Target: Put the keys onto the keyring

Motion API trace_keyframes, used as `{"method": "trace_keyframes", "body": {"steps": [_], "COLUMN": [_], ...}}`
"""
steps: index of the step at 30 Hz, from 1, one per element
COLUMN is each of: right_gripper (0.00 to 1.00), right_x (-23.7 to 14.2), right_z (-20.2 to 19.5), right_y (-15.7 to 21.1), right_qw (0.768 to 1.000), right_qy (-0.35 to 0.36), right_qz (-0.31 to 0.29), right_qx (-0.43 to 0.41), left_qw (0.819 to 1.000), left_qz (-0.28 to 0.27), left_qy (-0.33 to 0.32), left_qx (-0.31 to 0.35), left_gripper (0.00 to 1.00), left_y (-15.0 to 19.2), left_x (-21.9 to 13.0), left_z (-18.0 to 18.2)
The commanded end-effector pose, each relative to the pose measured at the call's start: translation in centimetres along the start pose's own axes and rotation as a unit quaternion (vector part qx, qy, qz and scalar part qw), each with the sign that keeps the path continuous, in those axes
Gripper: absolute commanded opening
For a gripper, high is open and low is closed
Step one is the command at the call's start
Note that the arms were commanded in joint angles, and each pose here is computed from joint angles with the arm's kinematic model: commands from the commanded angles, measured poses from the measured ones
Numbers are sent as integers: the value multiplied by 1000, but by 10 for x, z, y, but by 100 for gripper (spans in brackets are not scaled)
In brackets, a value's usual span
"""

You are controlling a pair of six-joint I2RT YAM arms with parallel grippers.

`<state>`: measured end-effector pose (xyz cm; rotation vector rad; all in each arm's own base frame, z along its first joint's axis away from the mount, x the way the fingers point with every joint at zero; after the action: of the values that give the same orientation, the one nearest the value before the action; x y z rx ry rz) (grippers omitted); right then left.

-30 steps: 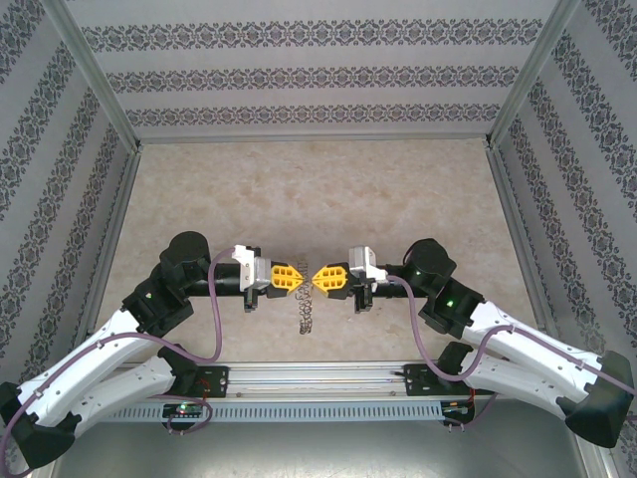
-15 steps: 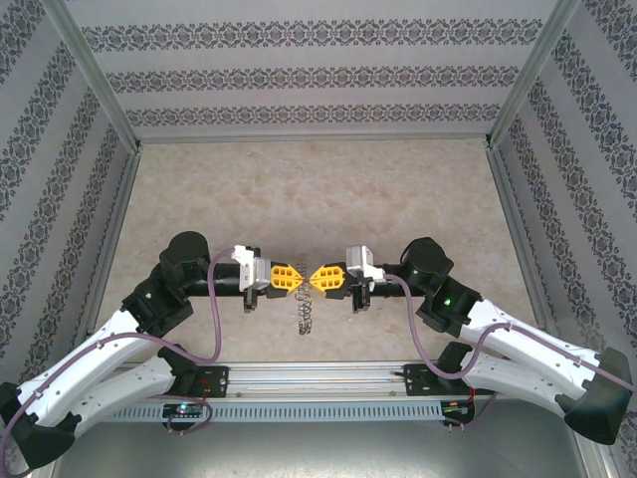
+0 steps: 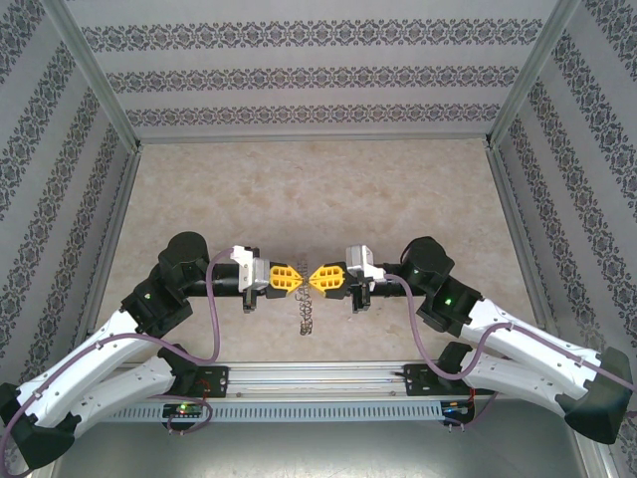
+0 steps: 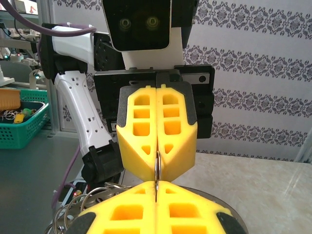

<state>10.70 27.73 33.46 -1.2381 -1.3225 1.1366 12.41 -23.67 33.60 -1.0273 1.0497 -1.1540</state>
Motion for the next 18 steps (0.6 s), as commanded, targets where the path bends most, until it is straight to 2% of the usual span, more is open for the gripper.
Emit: {"method": "trace_keyframes", "body": {"steps": [1, 18], "right_gripper": [0, 0], "right_x": [1, 8], "right_z": [14, 11], "right_y": [-38, -37], "right_qw": [997, 998], "right_qy": [-36, -24], "right_qz": [-49, -33], "right_qx": [-38, -47], "left_qw": [1000, 1000], "left_qz": [-4, 7], "left_qy": [-13, -16], "left_qx": [15, 9], "left_gripper": [0, 0], "left_y": [-5, -3], "left_x": [0, 1], "left_z": [7, 9]}}
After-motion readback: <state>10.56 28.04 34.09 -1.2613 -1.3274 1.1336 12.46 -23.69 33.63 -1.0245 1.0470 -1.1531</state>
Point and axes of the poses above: each hand's point on the last joint's axis, 136 mm out from that joint toward the fingers, its own x axis out along the fingers, its own z axis along the line the jaws close on, y = z × x, the point moved 3 cm from there along -x, back along the fingers, and after that the axes turned 1 degree about x, right-handed, at the moved point
